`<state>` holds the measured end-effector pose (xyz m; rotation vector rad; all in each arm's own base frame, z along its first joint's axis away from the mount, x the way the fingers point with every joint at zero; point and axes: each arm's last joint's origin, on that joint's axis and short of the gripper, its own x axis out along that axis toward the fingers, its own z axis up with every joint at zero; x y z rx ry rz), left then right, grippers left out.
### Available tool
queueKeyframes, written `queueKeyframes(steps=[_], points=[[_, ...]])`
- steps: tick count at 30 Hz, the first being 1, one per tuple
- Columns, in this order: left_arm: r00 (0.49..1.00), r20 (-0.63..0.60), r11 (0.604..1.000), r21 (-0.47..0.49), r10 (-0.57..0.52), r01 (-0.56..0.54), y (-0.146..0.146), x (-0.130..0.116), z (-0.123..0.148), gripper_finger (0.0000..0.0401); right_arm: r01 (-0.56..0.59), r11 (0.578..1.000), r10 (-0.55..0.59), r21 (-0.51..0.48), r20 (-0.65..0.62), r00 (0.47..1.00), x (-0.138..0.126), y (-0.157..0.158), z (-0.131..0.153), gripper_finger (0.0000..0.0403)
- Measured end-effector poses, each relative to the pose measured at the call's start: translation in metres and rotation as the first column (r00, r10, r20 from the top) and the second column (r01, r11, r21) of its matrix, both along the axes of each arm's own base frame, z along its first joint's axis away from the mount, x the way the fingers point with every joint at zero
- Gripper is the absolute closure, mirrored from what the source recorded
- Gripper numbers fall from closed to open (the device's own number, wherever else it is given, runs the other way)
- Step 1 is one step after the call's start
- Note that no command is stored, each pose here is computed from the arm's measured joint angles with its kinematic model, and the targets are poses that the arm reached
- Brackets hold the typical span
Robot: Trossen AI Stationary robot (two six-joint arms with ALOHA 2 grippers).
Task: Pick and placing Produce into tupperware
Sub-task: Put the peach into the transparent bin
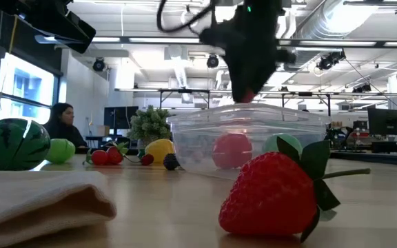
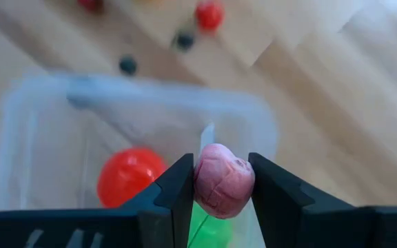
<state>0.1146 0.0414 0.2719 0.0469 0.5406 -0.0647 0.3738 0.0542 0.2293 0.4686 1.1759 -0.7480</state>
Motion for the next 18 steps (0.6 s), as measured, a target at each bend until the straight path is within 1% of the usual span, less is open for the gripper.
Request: queueKeyframes(steps=[5,8,11,18], points=[[1.0,0.0,1.0,0.0,0.0,0.0,0.0,0.0,0.0,0.0384,-0.015,0.996,0.015,0.086,0.002,1.0,-0.005,0.002,-0.034,0.0288],[1.0,0.0,1.0,0.0,0.0,0.0,0.0,0.0,0.0,0.0384,-0.016,0.995,0.015,0.103,0.008,1.0,-0.008,0.003,-0.048,0.0288],[1.0,0.0,1.0,0.0,0.0,0.0,0.0,0.0,0.0,0.0384,-0.016,0.994,0.015,0.104,0.01,1.0,-0.01,0.002,-0.055,0.0288],[1.0,0.0,1.0,0.0,0.0,0.0,0.0,0.0,0.0,0.0384,-0.021,0.995,0.021,0.098,-0.002,1.0,-0.012,-0.003,-0.061,0.0288]])
